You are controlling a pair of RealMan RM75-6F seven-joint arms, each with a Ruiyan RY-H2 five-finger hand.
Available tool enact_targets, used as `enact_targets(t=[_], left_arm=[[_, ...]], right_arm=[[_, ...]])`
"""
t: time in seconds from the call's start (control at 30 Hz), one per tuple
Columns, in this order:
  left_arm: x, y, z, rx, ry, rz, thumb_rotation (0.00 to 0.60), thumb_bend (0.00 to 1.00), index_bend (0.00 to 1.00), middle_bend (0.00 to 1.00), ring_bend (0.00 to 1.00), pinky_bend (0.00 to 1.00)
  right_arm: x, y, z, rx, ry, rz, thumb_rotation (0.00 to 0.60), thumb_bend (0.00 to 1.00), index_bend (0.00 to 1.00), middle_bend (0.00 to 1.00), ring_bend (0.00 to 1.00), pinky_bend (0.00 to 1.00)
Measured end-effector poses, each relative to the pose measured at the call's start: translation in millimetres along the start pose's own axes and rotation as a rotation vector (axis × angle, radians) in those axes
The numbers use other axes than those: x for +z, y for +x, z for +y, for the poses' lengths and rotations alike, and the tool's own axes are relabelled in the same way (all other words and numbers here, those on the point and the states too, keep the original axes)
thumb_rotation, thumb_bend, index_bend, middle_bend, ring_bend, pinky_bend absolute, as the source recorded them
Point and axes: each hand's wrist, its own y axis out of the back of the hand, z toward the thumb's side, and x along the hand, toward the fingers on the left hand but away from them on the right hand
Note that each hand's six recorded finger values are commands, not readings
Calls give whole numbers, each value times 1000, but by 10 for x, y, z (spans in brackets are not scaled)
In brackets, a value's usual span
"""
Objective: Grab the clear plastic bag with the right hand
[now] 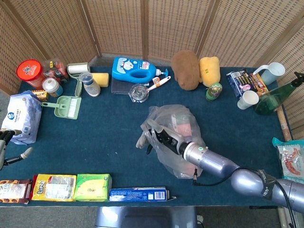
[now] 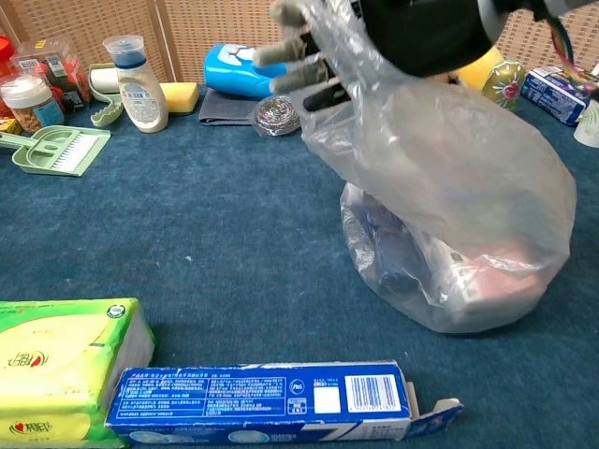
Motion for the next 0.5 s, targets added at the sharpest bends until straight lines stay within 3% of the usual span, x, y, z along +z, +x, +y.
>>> enact_targets(t=[0.23, 0.43, 0.5], left_arm=[[12, 1, 8, 2, 0, -2, 0, 156, 295, 356, 319, 146], [33, -4, -2, -3, 0, -4, 0, 156, 295, 356, 319, 146], [58, -4, -11, -6, -3, -10, 0, 155, 295, 356, 319, 146]], right_arm=[[202, 72, 162, -30, -133, 41, 0, 265, 496, 479, 466, 642], [469, 181, 286, -47, -246, 88, 5, 371, 486, 493, 555, 776], [609, 240, 334, -48, -306, 114, 82, 406, 486, 514, 604, 826]])
